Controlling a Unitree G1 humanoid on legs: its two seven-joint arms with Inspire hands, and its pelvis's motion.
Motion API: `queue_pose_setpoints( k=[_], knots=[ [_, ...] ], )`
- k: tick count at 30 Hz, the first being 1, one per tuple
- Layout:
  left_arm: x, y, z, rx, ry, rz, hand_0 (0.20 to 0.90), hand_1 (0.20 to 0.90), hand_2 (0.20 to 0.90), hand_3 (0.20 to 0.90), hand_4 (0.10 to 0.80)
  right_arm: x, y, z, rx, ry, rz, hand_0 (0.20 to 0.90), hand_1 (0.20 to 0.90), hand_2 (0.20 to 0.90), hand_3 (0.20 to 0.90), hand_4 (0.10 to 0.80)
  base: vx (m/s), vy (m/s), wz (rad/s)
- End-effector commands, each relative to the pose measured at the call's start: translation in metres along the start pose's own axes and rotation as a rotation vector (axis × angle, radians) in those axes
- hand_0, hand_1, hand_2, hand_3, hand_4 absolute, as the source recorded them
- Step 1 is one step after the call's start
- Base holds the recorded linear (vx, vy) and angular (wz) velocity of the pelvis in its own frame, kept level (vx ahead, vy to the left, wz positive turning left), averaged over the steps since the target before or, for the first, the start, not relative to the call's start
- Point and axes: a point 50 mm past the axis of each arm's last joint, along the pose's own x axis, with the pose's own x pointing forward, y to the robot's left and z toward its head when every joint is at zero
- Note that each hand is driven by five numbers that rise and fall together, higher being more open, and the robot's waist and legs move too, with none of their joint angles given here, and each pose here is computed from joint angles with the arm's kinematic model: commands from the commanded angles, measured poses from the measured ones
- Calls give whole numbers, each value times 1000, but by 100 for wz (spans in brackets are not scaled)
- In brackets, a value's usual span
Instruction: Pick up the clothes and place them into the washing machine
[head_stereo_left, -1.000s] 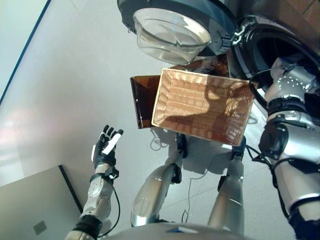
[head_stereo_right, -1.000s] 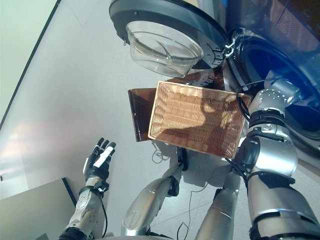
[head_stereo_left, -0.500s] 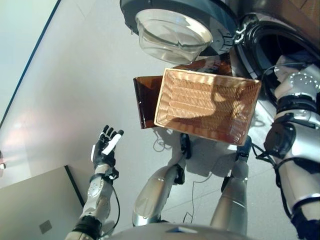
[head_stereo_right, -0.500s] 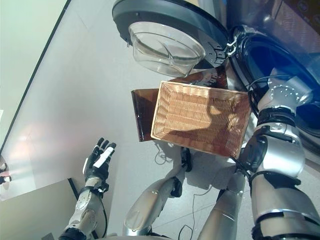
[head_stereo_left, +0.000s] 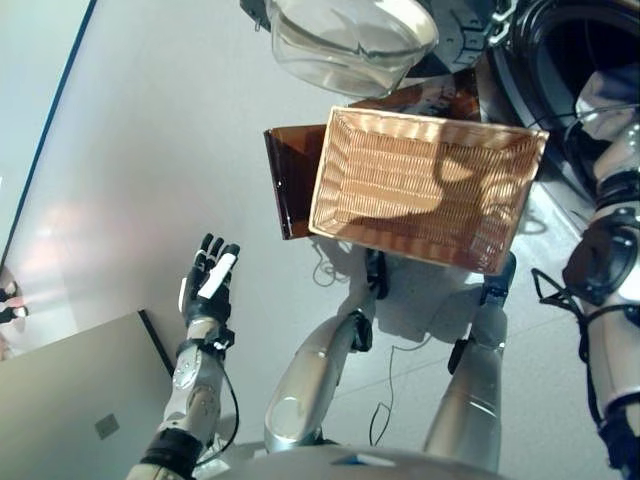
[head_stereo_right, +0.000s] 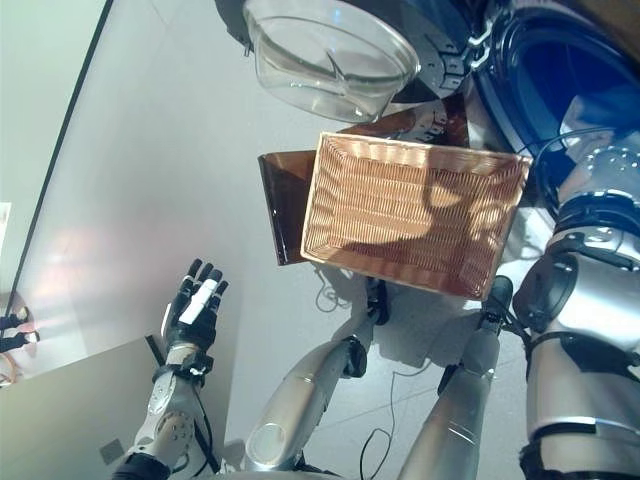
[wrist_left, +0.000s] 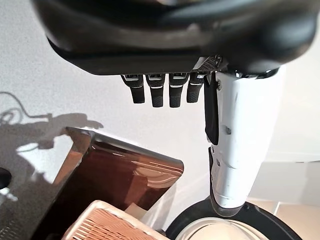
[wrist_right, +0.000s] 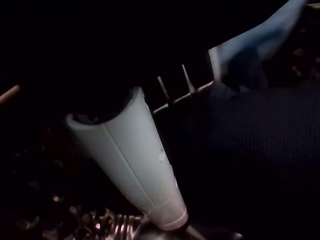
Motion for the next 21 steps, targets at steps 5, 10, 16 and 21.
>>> queue_pose_setpoints(
  k=[5,10,16,21],
  knots=[
    [1,9,53,17,-214,-20,900,900,900,900,800,-4,91,49,-144,-191,341,200,200,200,200,300,-102,-102,6],
    [0,9,57,25,-216,-35,900,900,900,900,800,2,87,52,-256,-210,300,527,527,527,527,533,-53,-56,9],
    [-1,10,68,54,-248,-33,900,900,900,900,800,4,81,46,-393,-226,258,900,900,900,900,800,-7,-1,3],
    [-1,16,75,74,-269,-3,900,900,900,900,800,5,74,46,-425,-236,238,900,900,900,900,800,0,8,0]
  ],
)
